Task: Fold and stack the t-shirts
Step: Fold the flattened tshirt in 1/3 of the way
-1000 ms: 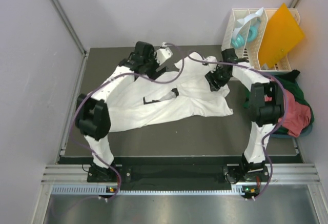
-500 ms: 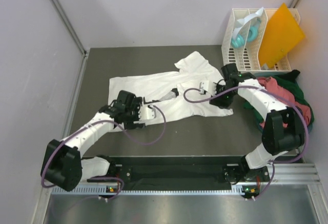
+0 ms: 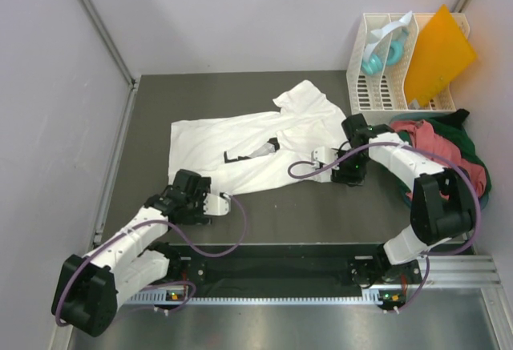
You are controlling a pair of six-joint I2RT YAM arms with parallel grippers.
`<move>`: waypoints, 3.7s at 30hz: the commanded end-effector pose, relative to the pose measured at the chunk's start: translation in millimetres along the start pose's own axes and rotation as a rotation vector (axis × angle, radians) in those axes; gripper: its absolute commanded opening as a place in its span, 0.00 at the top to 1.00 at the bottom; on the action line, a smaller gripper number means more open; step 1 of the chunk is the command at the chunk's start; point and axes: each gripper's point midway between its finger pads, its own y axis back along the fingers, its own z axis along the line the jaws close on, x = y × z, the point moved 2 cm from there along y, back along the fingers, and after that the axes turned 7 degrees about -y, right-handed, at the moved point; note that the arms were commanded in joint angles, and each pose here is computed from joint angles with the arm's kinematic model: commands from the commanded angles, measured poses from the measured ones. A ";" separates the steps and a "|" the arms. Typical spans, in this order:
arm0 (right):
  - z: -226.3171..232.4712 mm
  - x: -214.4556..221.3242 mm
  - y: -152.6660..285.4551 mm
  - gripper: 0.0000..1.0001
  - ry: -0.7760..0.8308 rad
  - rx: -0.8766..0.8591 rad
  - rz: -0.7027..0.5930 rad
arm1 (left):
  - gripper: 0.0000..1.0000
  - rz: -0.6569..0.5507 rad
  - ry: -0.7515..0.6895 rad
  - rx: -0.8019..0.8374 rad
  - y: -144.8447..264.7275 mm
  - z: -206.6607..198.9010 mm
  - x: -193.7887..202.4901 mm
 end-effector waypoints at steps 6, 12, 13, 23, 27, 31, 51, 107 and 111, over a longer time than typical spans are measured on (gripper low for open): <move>-4.3 -3.8 -10.5 0.42 0.045 0.009 0.003 | 0.01 0.046 -0.009 0.008 -10.7 -14.4 19.4; -17.0 -9.8 -6.8 0.43 0.040 0.052 -0.007 | 0.50 0.046 0.003 0.083 -18.7 -23.2 25.9; -18.1 -9.4 -5.8 0.43 0.043 0.056 -0.002 | 0.81 0.048 0.010 0.086 -18.8 -21.5 27.3; -19.1 -8.7 -6.2 0.42 0.065 0.051 0.006 | 1.00 0.110 0.035 0.145 -17.6 -31.2 69.0; -20.0 -11.4 -5.7 0.42 0.068 0.044 -0.001 | 1.00 0.157 0.063 0.200 -16.2 -45.1 95.1; -21.1 -11.7 -5.2 0.42 0.075 0.041 0.000 | 1.00 0.175 0.114 0.228 -17.1 -45.9 105.8; -16.6 -59.9 30.6 0.80 0.074 -0.026 -0.135 | 0.91 0.058 0.134 0.083 3.7 15.3 96.7; -8.6 -25.0 -47.6 1.00 -0.024 -0.110 0.012 | 1.00 -0.046 0.167 0.322 -30.1 16.9 104.3; -14.7 -7.6 -53.3 1.00 -0.026 -0.097 0.058 | 1.00 0.042 0.137 0.337 -45.1 6.4 120.9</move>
